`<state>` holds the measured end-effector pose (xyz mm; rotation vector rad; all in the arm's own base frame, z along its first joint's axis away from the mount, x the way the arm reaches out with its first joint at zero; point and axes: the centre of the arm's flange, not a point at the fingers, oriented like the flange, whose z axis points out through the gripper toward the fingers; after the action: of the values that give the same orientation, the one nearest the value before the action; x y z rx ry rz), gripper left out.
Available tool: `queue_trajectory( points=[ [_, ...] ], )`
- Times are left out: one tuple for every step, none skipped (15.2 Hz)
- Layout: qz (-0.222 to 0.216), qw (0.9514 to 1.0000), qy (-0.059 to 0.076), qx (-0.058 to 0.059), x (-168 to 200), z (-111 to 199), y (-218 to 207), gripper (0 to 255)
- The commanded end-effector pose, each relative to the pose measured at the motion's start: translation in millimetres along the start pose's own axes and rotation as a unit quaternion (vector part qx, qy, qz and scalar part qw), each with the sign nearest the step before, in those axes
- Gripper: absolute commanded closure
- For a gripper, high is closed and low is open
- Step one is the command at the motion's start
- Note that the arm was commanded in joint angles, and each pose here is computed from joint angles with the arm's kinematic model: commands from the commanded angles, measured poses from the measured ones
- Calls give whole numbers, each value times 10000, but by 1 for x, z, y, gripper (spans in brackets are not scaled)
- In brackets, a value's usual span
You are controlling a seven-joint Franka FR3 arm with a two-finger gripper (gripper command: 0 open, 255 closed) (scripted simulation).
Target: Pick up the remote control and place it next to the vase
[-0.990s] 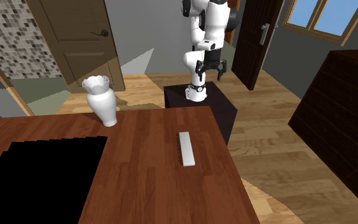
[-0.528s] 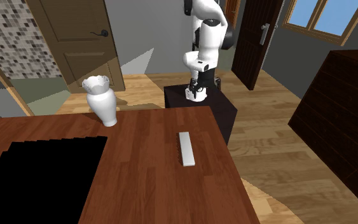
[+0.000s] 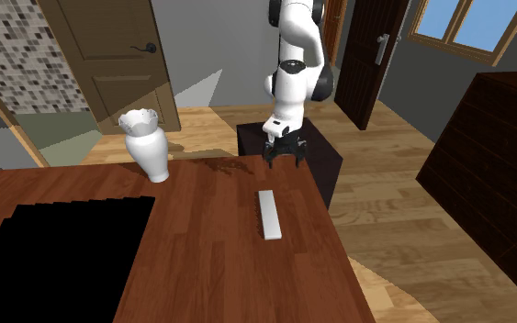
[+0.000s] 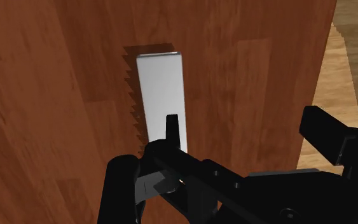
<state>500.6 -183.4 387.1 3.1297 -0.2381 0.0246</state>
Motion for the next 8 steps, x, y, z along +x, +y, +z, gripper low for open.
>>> queue_trajectory(
  points=[
    [-18,10000,-30,-11,16,21,11,0],
    [-24,10000,-45,-14,25,30,16,0],
    [-31,10000,-60,-17,33,39,22,0],
    [-37,10000,-75,-21,41,48,27,0],
    [-44,9999,-90,-24,50,57,32,0],
    [-51,9999,-105,-28,58,66,37,0],
    [-57,9999,-120,-31,66,75,43,0],
    [-64,9999,-135,-35,75,84,48,0]
  ],
)
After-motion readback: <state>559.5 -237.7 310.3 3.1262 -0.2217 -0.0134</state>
